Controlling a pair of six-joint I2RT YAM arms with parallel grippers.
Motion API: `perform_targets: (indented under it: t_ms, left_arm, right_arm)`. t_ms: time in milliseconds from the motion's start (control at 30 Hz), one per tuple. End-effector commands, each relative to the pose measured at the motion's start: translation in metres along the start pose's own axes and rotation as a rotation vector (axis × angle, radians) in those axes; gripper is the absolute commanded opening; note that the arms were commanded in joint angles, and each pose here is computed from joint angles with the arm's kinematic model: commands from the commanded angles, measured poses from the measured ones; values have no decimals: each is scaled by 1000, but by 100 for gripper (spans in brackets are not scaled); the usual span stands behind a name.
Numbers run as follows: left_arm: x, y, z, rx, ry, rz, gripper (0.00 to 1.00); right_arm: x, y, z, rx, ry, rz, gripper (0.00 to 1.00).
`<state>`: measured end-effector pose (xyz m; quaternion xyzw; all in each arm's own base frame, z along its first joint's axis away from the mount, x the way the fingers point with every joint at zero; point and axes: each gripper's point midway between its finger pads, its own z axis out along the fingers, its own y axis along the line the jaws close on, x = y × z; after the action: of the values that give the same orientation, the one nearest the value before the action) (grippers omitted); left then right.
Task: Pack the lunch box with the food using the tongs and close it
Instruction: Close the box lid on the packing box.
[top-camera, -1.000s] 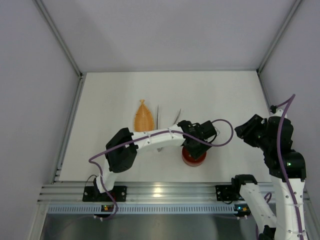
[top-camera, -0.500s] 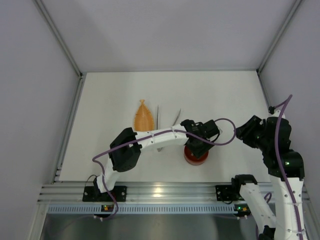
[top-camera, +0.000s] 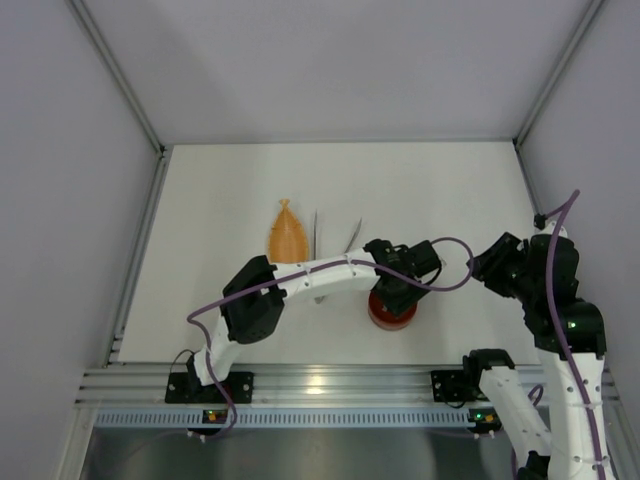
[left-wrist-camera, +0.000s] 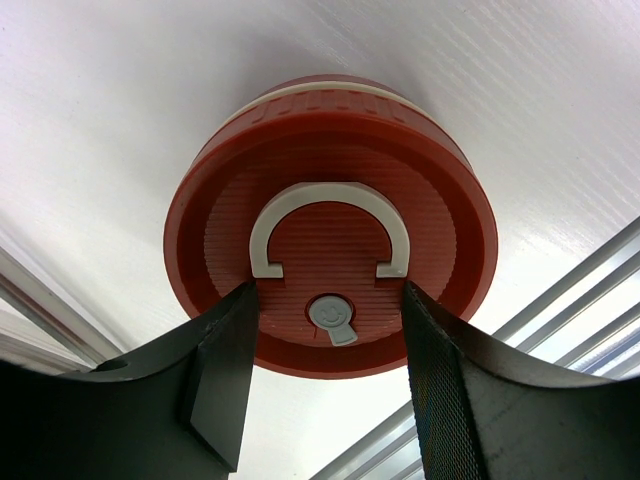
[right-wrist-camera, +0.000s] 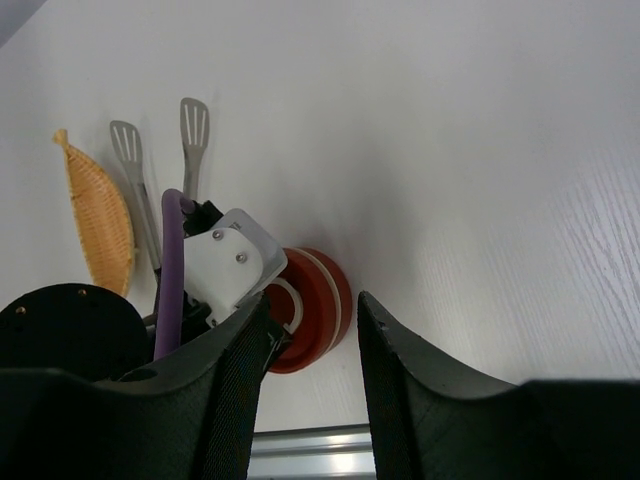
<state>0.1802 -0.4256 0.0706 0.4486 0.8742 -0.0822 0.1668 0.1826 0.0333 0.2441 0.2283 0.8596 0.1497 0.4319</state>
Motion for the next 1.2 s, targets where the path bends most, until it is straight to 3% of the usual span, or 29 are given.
perform_targets:
  t_ms: [0,367,900,1167]
  left_arm:
    - [58,20,55,-109,227,37,38]
    - [50,29,51,-131,260,51,47]
    - [8,25,6,-93,75,9,64]
    - [-2,25,-6,-90,22,0,67]
  right_arm:
    - [-7,4,-1,-22,-36,-13,40]
    - [-4,5,1,-34,-22,-16,40]
    - [-2,5,3,-36,-10,-20,40]
    - [-2,6,3,-39,-8,-24,40]
